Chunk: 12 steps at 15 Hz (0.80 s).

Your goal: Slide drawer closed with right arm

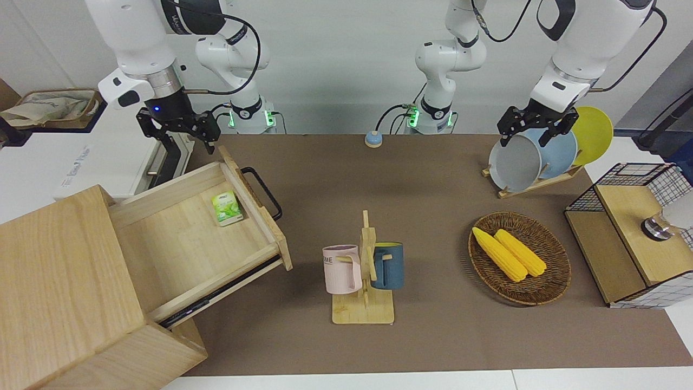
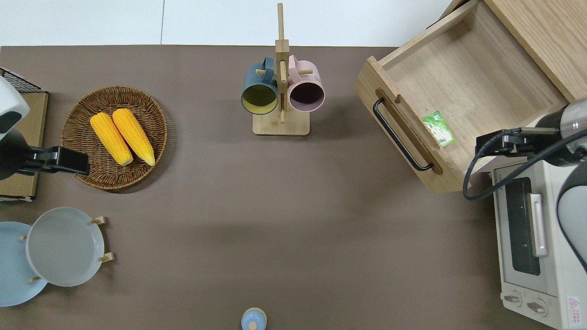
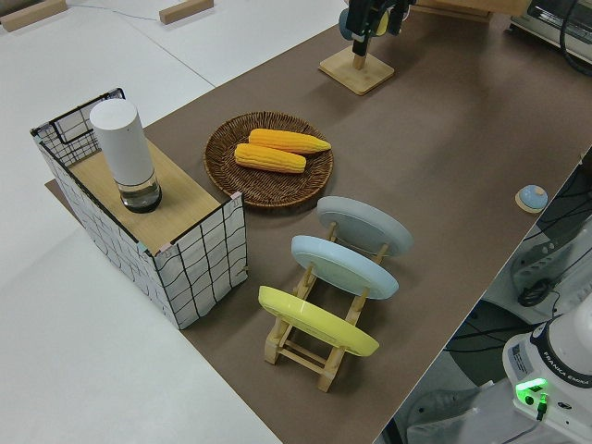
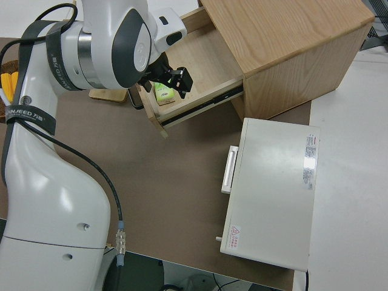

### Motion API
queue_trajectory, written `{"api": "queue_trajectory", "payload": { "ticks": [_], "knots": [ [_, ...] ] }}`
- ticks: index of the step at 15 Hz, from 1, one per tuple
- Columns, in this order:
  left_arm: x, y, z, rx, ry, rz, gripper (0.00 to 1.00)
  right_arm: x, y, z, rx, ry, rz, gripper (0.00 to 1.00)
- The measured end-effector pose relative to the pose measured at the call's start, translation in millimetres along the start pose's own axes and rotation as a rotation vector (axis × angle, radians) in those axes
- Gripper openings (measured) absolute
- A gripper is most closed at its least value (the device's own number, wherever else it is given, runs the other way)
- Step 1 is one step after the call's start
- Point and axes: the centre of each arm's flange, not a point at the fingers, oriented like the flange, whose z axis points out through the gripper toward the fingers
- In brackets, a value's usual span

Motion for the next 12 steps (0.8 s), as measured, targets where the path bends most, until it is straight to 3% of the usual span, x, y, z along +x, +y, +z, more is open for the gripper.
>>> {"api": "queue_trajectory", "payload": {
  "ticks": [12],
  "knots": [
    [0.0,0.0,0.0,0.0,0.0,0.0,1.0,-1.3,-9.8,-5.2,-0.008,0.012,-0.02,0.96]
  ]
}}
